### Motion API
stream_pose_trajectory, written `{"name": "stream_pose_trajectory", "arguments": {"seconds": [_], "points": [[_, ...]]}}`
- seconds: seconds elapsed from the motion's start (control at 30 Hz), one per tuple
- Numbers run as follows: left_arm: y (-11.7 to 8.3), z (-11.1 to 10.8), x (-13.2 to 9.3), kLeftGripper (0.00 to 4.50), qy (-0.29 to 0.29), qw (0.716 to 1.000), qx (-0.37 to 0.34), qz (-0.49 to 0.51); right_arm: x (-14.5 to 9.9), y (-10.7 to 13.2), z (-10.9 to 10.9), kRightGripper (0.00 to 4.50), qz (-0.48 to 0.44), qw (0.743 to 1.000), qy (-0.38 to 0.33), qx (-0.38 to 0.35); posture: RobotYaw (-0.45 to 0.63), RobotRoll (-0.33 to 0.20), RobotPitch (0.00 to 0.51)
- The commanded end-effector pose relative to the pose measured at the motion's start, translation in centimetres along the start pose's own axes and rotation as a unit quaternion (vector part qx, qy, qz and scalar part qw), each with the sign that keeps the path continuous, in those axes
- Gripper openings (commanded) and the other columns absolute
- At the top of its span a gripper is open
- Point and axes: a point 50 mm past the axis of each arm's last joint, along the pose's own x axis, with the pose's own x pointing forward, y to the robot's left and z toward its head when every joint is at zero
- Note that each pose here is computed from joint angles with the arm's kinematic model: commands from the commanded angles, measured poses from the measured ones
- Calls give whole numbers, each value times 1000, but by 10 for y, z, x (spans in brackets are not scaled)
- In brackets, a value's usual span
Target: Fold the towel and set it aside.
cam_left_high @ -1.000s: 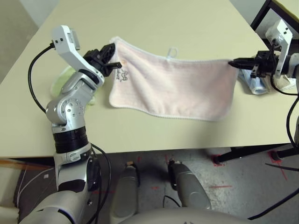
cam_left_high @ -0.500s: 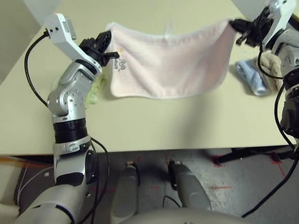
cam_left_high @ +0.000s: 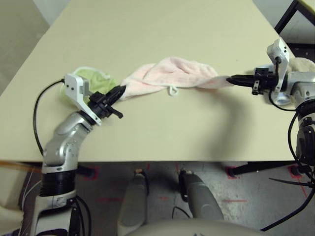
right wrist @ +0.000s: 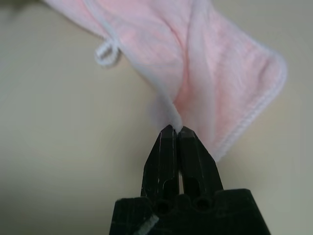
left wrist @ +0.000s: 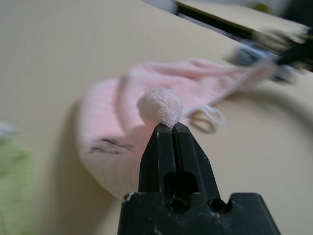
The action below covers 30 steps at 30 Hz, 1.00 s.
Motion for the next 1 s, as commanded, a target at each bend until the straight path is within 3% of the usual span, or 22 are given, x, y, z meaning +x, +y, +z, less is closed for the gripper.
{"name": "stream_pose_trajectory", "arguments": {"seconds": [0.03,0.5,0.77,1.0], "points": [[-2,-7,-6,19,42,998,-21,-49,-5,6,-12,0,23,998,53,2,101,0,192],[-5,-14,-37,19,188,966,-3,-175,-40,8,-22,0,24,988,154,17,80,0,197],[-3,-16,-41,19,214,958,28,-191,-60,6,-21,0,7,979,199,39,78,0,190],[-14,-16,-37,19,205,954,27,-217,-76,10,-29,0,2,964,254,76,76,0,183]]}}
